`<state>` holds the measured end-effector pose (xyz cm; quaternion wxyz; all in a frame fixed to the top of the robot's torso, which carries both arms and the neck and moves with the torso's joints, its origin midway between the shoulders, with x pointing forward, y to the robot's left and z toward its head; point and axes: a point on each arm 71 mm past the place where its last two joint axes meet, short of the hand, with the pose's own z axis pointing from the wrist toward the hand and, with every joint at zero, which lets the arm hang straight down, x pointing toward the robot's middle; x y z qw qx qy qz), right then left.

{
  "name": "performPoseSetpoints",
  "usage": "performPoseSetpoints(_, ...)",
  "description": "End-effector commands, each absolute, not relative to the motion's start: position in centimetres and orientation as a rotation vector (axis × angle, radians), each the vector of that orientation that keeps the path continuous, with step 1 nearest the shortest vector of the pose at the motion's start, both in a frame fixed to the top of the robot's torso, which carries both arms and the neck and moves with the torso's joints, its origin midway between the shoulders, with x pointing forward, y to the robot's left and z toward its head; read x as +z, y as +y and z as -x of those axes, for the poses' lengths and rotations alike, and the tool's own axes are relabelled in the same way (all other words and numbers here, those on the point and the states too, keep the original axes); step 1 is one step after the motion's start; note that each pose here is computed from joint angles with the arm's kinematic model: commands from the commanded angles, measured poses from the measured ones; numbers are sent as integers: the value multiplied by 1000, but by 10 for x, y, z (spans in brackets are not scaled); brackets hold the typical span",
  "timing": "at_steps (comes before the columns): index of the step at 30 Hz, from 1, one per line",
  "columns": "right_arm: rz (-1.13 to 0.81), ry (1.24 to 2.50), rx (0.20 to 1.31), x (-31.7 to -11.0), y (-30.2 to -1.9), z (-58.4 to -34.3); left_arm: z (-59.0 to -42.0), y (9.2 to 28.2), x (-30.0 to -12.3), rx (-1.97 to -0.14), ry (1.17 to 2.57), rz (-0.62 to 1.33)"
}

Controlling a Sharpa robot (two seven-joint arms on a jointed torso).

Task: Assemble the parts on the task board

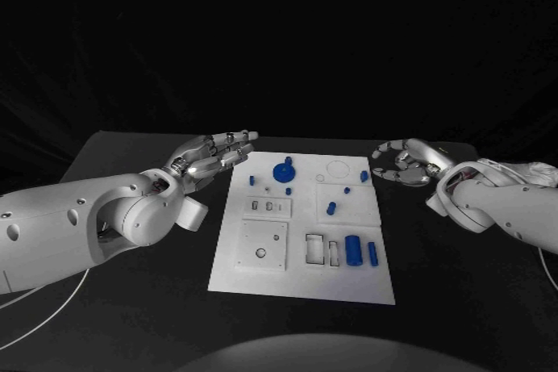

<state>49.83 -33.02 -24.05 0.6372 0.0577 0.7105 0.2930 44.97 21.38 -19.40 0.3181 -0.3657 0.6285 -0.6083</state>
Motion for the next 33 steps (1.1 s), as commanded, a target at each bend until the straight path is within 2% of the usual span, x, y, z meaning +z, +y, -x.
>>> performPoseSetpoints(1,-170,1594,749,-242,-333,-499,-448,212,-194,-1629,1658,947)
performPoseSetpoints(10,-173,1622,790,-256,-337,-500,-448,212,-195,-1630,1660,949)
performPoseSetpoints(33,-179,1690,771,-271,-330,-507,-448,212,-195,-1635,1666,949)
